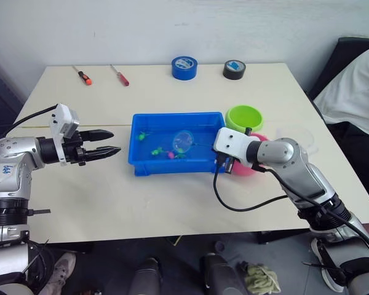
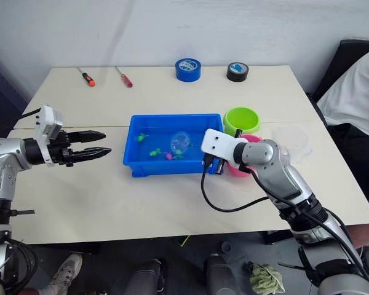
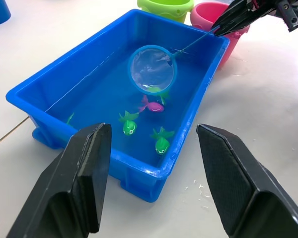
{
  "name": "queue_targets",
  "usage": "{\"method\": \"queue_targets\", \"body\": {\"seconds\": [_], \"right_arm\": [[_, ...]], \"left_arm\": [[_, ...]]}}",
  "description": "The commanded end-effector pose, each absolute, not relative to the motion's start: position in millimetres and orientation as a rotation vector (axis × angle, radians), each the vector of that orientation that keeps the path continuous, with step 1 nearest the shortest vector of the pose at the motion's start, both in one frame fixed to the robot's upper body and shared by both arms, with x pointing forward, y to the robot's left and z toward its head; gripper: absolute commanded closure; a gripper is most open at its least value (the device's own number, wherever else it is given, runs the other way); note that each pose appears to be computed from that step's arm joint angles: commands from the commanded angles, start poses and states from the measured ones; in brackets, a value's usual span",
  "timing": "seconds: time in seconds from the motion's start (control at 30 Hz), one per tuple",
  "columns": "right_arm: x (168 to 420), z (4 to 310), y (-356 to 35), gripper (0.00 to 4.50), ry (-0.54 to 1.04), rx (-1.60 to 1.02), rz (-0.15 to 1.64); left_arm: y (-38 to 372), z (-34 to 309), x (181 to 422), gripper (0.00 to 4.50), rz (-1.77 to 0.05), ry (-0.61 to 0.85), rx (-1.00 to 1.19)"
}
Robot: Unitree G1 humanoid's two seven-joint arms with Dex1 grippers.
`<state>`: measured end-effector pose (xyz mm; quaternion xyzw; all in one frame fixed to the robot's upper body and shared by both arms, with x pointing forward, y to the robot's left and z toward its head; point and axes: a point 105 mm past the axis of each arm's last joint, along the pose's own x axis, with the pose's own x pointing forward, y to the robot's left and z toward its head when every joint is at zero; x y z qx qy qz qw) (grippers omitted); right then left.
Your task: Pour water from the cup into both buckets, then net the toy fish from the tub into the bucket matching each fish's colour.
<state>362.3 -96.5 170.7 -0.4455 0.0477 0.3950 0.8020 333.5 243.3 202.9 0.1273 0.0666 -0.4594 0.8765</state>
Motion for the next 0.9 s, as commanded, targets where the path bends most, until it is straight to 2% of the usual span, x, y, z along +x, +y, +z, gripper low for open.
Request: {"method": "queue_targets", "body": {"seconds": [0.03,0.43,0.73,0.9], "right_arm": [[362.2,183.5,-93.2,4.5,0.047,-0.99,0.843],[364.3,176.2,-104.4,4.5,0.068,-1.1,0.838],[360.1,170.6,-93.1,4.5,0.048,-1.134,0.907],[349.9,164.8,-75.3,4.5,0.03,-1.131,1.007]], "left_arm": [[248.7,220.1,327.8,1.47,-0.94,0.087,0.291],[247.5,220.3,325.9,1.47,-0.933,0.086,0.287],[249.3,220.2,323.3,1.47,-0.923,0.089,0.284],[250.1,219.7,320.6,1.47,-0.914,0.089,0.282]]}}
